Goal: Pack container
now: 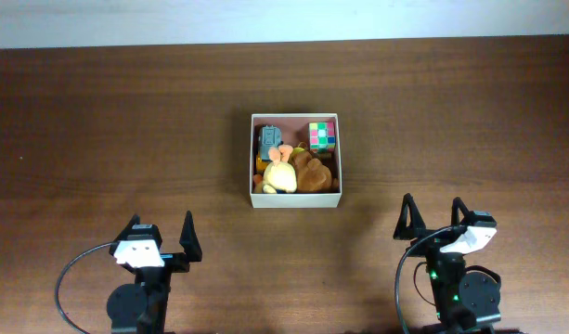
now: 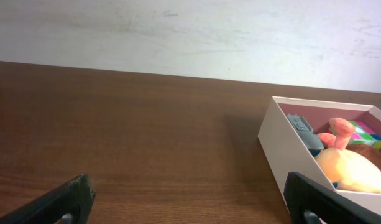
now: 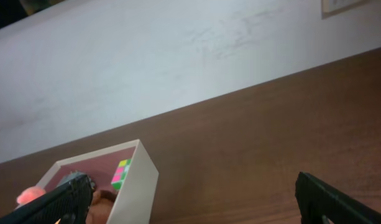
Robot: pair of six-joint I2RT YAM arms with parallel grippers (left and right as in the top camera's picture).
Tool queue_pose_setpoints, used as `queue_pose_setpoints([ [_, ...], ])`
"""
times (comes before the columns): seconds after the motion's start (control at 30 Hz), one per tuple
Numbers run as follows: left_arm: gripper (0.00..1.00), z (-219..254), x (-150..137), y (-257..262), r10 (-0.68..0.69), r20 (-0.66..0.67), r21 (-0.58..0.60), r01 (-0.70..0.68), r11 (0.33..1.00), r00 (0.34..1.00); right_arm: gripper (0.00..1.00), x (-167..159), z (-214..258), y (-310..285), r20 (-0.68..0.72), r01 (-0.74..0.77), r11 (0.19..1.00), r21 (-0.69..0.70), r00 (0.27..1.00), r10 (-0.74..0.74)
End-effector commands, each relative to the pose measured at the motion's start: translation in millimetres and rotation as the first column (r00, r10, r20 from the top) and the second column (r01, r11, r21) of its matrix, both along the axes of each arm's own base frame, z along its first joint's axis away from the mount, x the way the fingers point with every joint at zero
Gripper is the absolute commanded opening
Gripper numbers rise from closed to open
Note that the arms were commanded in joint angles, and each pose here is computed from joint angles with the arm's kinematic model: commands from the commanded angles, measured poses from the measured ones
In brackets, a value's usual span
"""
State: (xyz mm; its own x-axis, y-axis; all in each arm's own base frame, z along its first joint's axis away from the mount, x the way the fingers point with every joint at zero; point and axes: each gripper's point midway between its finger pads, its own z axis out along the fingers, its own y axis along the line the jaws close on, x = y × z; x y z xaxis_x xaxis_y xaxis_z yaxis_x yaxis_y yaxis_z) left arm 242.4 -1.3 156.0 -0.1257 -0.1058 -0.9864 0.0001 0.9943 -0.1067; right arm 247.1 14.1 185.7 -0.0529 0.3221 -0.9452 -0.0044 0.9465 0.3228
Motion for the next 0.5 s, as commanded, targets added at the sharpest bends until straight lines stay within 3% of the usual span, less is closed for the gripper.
queue_pose_setpoints([
  [0.0,1.0,0,0,-1,-0.009,0.006,0.015,0.009,1.0,1.0,0.99,0,-10,-2,-0.008,0.012,1.0,-0.023,1.0,-0.012],
  [0.2,0.99,0,0,-1,-0.009,0.006,0.015,0.009,1.0,1.0,0.98,1,-46,2,-0.097,-0.013,0.999,-0.04,0.995,0.009],
  [0.3,0.99,0,0,-1,-0.009,0.006,0.015,0.009,1.0,1.0,0.99,0,-45,13,-0.092,-0.087,0.988,-0.124,0.993,0.076],
  [0.47,0.99,0,0,-1,-0.009,0.006,0.015,0.009,1.0,1.0,0.99,-3,-28,14,-0.02,-0.088,0.987,-0.134,0.996,0.086],
])
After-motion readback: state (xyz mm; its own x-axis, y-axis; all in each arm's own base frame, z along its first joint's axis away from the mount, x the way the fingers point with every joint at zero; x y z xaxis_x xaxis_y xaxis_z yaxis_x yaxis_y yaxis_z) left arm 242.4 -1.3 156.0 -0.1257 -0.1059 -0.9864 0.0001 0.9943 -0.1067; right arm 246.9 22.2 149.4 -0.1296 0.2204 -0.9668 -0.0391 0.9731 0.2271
